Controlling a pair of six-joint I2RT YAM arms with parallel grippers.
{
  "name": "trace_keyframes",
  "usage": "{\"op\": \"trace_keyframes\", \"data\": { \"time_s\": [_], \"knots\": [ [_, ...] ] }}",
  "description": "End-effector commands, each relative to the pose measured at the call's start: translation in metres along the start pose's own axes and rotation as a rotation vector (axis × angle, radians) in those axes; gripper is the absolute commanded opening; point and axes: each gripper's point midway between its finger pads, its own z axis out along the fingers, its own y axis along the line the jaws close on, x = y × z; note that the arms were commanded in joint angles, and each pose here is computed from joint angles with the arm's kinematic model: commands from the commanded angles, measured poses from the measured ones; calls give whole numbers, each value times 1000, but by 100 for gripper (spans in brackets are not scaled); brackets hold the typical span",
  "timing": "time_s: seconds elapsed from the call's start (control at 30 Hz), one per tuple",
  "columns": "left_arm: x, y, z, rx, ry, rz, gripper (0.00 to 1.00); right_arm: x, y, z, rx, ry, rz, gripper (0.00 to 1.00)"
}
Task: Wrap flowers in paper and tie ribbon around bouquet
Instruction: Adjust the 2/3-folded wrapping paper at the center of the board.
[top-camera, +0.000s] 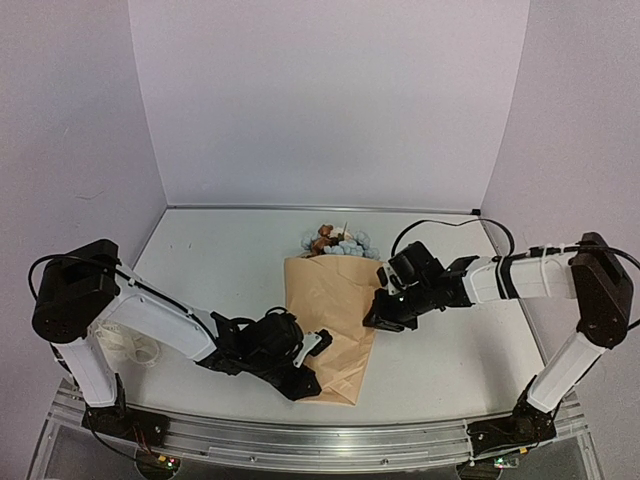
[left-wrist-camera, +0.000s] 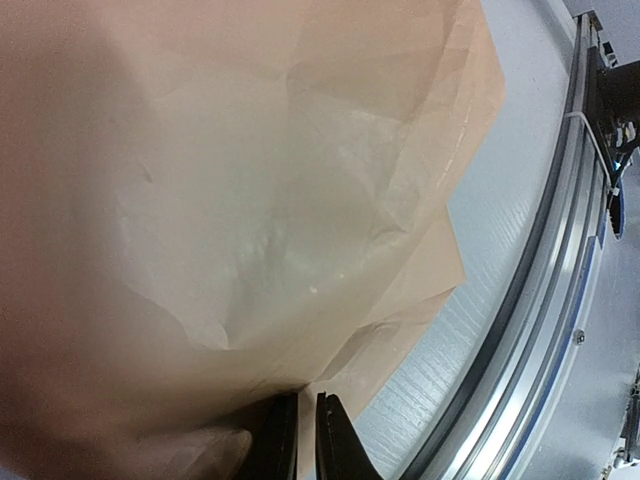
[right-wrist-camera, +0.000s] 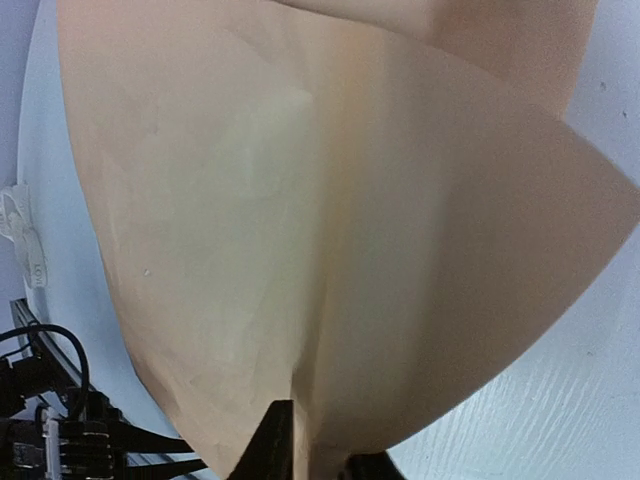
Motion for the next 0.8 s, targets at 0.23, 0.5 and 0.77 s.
{"op": "trace_keyframes", "data": {
  "time_s": [0.23, 0.5, 0.77],
  "knots": [
    [-7, -5, 3, 61, -38, 1, 8, 41, 48, -37, -129, 58, 8, 23],
    [-5, -5, 0, 74, -50, 3, 8, 59, 85, 0, -209, 103, 92, 3],
    [-10, -13, -12, 99, -72, 9, 8, 68, 23, -5, -55, -5, 59, 0]
  ]
}}
